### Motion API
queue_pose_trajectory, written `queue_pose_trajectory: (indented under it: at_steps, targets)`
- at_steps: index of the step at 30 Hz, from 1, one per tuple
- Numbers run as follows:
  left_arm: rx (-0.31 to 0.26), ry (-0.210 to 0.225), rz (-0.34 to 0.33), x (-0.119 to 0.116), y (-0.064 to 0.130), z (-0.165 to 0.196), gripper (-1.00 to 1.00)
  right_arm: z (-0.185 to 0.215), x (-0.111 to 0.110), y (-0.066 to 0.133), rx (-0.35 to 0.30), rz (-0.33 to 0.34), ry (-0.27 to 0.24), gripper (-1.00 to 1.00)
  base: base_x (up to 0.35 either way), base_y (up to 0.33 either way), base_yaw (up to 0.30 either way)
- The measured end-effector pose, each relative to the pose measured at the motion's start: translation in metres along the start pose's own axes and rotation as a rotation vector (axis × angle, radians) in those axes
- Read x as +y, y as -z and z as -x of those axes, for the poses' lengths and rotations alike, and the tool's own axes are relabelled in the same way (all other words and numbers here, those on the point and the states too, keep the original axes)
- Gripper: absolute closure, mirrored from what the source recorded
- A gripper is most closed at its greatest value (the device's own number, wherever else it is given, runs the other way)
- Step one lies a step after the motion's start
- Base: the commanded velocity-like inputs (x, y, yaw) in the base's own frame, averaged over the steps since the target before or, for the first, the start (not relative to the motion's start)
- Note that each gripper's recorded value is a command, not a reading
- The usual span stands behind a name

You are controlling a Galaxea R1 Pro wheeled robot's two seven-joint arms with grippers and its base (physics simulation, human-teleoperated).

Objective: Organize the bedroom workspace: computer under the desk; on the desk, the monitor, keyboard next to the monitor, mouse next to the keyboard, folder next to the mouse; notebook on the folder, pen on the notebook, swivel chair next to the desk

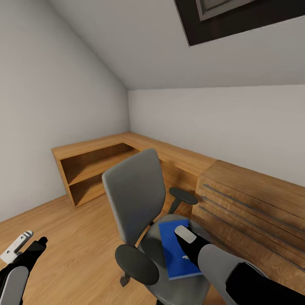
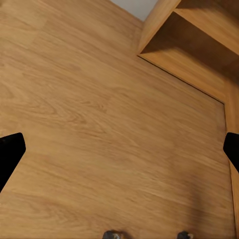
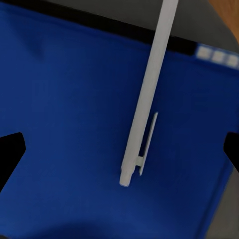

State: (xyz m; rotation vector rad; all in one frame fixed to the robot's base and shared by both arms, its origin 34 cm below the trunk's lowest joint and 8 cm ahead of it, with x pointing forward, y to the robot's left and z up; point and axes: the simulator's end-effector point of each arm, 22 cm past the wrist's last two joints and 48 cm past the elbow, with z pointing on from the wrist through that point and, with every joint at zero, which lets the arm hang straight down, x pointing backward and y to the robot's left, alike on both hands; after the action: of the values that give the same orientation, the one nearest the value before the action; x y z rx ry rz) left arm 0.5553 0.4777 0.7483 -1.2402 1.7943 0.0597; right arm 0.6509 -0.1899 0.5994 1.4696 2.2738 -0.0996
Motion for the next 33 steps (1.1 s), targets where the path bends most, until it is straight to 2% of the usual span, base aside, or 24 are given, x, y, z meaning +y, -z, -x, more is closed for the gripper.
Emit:
queue_pose_trajectory:
  at_steps: [4,14,21,33]
  targets:
    - [0.000,0.001,0.001,0.004,-0.004,-0.005,-1.00,-0.003,-0.002,-0.007,-0.002,-0.001,-0.002,-1.00,0.000,0.000,0.000]
    - [0.000,0.001,0.001,0.005,-0.004,-0.005,-1.00,-0.003,-0.003,-0.007,-0.003,-0.002,-0.002,-1.00,0.003,0.000,0.000]
    - [0.003,-0.004,-0.007,0.002,-0.004,-0.007,-1.00,-0.002,-0.004,-0.007,-0.007,-0.007,-0.004,-1.00,0.115,0.000,0.000]
    - [0.003,-0.004,-0.006,0.002,-0.004,-0.007,-1.00,0.002,-0.013,-0.006,-0.030,-0.047,-0.027,-1.00,0.008,0.000,0.000]
